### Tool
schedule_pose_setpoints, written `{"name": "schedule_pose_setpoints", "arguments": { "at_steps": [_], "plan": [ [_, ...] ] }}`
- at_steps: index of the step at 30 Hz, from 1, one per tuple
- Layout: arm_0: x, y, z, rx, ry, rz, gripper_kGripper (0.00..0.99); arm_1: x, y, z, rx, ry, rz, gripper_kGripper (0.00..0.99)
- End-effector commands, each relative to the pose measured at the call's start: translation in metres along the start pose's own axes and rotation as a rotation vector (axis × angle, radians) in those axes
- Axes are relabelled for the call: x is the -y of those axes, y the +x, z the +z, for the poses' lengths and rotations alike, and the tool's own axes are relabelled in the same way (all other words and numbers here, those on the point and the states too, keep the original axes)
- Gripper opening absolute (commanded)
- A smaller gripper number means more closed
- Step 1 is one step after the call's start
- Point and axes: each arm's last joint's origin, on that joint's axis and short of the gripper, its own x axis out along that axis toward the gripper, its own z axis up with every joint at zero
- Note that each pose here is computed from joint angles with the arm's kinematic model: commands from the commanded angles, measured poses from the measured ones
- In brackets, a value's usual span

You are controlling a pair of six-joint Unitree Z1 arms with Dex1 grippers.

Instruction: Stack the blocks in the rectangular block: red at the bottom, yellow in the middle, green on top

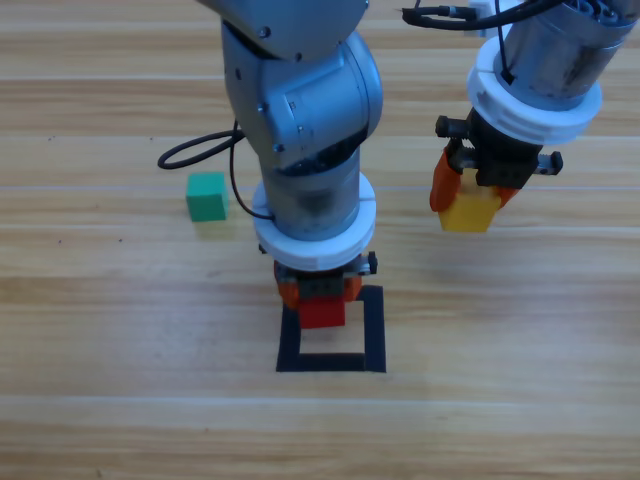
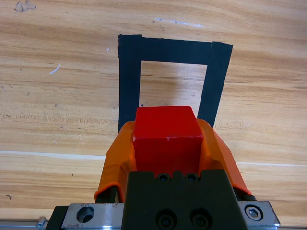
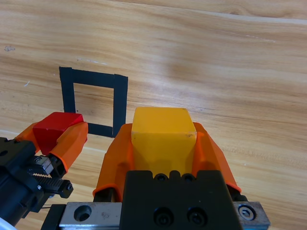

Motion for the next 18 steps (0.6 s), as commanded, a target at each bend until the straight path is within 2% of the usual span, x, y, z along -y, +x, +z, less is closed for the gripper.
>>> {"name": "schedule_pose_setpoints", "arguments": {
  "at_steps": [1,18],
  "plan": [
    [0.011,0.020,-0.010,-0.022,0.028,0.035,0.064,0.011,0.020,0.012,-0.043,0.026,-0.031,0.000],
    [0.025,0.055,-0.008,-0.037,0.096,0.051,0.063,0.013,0.028,0.016,-0.052,0.033,-0.038,0.000]
  ]
}}
